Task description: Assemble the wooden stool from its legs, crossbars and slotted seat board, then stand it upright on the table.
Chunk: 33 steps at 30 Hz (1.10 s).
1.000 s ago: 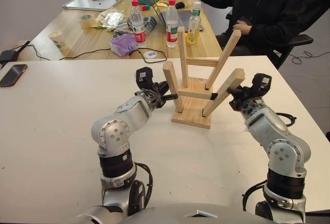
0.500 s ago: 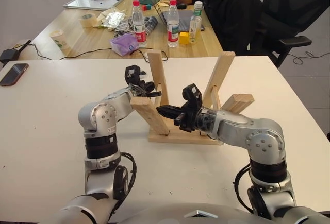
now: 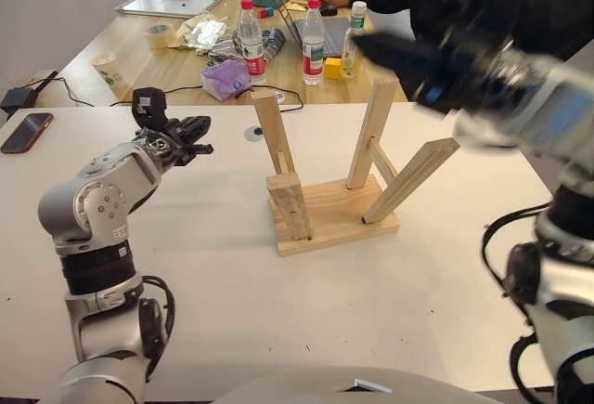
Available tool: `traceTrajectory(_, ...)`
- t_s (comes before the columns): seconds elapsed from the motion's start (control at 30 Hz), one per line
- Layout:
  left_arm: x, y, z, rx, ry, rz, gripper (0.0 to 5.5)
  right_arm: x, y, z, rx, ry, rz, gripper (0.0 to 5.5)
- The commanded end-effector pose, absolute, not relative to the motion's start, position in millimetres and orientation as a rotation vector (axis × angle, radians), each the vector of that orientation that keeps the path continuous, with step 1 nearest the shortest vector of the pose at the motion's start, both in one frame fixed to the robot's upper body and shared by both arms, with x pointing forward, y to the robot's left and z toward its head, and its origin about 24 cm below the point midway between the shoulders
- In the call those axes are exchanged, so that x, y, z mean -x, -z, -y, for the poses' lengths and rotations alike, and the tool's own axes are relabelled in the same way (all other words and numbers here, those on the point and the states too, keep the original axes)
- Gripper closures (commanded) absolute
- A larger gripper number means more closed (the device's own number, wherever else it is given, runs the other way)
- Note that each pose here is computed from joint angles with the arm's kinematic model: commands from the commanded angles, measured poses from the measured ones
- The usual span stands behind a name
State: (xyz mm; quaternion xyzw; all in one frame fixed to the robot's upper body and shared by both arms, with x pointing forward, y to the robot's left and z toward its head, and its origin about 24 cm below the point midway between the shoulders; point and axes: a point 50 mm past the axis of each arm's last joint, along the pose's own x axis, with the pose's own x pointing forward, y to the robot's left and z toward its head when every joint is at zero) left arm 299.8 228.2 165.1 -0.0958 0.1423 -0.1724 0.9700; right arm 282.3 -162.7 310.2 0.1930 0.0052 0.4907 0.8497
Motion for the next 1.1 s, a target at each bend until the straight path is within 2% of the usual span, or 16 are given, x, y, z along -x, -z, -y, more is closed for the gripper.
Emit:
traceTrajectory(0.03, -287.7, -140.8, -219.4, 0.158, 0.498, -0.425, 4.46, -325.5, -297.3, 223.6, -0.368, -0.781, -0.034, 4.33)
traceTrajectory(0.13, -285.3, -125.4, -205.4, 0.136, 0.572, -0.474, 3.94, -347.4, -231.6, 247.2, -0.269, -0.68, -0.214, 3.73)
traceTrajectory(0.23, -289.6, -112.4, -191.3, 0.131, 0.613, -0.503, 3.45, -355.2, -167.1, 256.3, -0.085, -0.636, -0.387, 3.2)
traceTrajectory(0.3, -292.0, -105.3, -182.6, 0.12, 0.641, -0.521, 3.13, -354.8, -138.3, 252.0, 0.024, -0.658, -0.47, 2.83)
traceTrajectory(0.4, -294.8, -96.5, -170.6, 0.11, 0.682, -0.534, 3.13, -347.5, -109.3, 235.5, 0.183, -0.77, -0.555, 2.83)
traceTrajectory(0.5, -299.2, -89.5, -165.9, 0.095, 0.679, -0.542, 3.13, -328.8, -102.0, 219.5, 0.27, -0.949, -0.613, 2.83)
traceTrajectory(0.6, -299.3, -83.4, -169.4, 0.075, 0.664, -0.551, 3.13, -308.2, -116.2, 212.1, 0.295, -1.109, -0.637, 2.83)
traceTrajectory(0.73, -296.2, -75.1, -177.6, 0.091, 0.673, -0.569, 3.13, -299.2, -127.8, 212.8, 0.289, -1.139, -0.644, 2.83)
traceTrajectory(0.9, -297.4, -74.4, -187.1, 0.091, 0.725, -0.55, 3.13, -318.9, -132.3, 223.0, 0.241, -1.001, -0.593, 2.83)
traceTrajectory(1.1, -315.3, -74.5, -182.0, 0.124, 0.792, -0.485, 3.13, -341.8, -110.2, 211.6, 0.085, -0.967, -0.539, 2.83)
